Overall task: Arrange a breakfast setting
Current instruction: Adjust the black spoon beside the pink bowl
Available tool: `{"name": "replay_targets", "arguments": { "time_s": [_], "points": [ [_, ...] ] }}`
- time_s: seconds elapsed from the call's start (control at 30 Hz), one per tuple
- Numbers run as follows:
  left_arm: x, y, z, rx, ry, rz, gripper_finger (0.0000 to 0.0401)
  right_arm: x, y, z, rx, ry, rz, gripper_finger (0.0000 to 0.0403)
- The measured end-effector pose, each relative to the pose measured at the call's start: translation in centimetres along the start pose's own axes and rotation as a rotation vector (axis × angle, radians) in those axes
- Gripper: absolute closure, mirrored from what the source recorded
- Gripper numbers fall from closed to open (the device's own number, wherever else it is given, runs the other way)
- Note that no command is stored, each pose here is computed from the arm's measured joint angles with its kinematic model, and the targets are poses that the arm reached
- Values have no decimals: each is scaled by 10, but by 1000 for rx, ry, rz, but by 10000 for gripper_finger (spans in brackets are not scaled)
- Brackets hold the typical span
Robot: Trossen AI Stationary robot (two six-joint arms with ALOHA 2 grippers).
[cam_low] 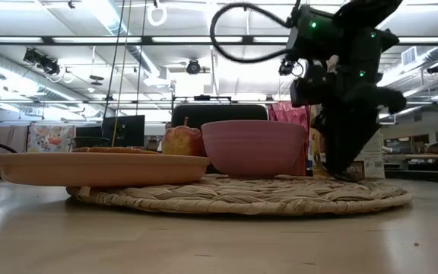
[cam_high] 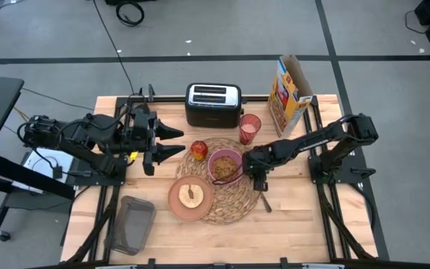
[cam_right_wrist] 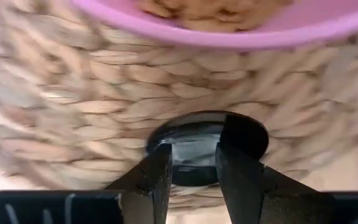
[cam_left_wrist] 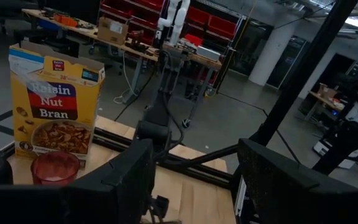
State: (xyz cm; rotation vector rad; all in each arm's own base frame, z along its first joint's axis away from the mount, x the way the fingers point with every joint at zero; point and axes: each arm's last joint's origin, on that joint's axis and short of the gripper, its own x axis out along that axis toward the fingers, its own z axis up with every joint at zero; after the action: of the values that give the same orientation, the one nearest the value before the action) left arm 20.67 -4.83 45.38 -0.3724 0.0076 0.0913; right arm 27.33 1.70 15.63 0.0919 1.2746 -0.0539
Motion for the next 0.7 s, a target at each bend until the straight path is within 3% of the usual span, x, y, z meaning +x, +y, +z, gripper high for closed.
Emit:
{"name": "replay_targets", "arguments": {
  "time_s": [0.2, 0.43, 0.53, 0.7],
  "points": [
    [0, 0, 0, 0, 0, 1, 158, -1, -15, 5, 95, -51, -85, 272],
    [0, 0, 0, 0, 1, 1, 158, -4, -25, 5, 175, -41, -60, 272],
    [0, 0, 0, 1, 1, 1, 159, -16, -21, 1, 143, -40, -25, 272],
    [0, 0, 0, 8, 1, 1, 159, -30, -8, -15, -32, 15, -29, 272]
  ]
}}
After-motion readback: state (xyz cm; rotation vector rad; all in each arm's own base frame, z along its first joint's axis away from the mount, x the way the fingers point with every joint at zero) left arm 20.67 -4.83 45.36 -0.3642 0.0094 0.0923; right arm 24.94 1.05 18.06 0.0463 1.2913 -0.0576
